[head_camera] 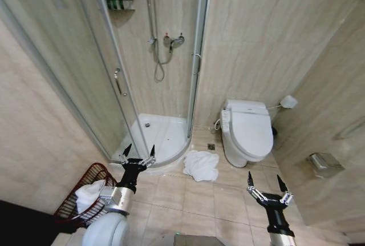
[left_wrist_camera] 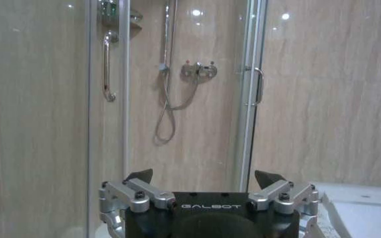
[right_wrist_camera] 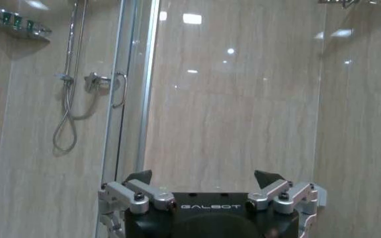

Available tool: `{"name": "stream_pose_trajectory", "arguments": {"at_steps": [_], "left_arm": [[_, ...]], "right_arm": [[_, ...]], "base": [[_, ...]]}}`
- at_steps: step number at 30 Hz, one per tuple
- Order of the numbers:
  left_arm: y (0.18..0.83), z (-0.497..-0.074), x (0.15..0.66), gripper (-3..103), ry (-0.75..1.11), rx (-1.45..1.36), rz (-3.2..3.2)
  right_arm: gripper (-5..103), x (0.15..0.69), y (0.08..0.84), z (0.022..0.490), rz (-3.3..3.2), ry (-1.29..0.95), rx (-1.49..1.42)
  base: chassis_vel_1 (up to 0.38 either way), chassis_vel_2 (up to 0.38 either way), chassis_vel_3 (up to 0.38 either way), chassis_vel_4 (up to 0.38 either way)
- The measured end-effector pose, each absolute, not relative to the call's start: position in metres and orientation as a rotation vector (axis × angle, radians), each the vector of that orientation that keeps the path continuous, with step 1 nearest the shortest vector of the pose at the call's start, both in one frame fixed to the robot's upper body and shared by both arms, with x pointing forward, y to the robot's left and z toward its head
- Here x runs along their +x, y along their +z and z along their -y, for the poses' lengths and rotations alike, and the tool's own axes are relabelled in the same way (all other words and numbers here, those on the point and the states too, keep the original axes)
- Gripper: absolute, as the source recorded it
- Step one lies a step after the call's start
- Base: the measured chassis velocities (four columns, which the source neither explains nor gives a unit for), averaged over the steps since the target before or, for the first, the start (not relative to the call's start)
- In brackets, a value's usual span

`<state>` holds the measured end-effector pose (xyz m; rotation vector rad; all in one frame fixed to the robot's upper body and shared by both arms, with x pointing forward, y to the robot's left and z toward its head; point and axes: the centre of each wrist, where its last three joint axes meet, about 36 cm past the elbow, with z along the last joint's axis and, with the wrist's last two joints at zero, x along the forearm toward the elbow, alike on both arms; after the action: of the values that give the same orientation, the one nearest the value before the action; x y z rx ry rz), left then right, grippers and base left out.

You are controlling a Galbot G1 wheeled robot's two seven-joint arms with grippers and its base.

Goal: Discard the used towel into the hamper.

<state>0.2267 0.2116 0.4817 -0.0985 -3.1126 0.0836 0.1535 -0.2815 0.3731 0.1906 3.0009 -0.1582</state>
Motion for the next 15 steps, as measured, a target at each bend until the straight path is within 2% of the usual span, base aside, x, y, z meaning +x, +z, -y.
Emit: {"name": "stream_pose_trajectory", "arguments": {"at_steps": [9, 15], "left_arm": [[0.4817, -0.2118, 0.2267, 100, 0.081, -0.098, 3.113], [0.4817, -0.2117, 0.2267, 100, 0.082, -0.098, 3.113]], "right_arm": [[100, 0.1535, 0.3730, 0.2812, -3.001, -0.157, 0.190], [100, 0.1535, 0.3730, 0.2813, -3.001, -0.157, 0.190]], "base": [[0.059, 0.057, -0.062, -0.029], [-0.020, -0.024, 0.017, 0.027]]}}
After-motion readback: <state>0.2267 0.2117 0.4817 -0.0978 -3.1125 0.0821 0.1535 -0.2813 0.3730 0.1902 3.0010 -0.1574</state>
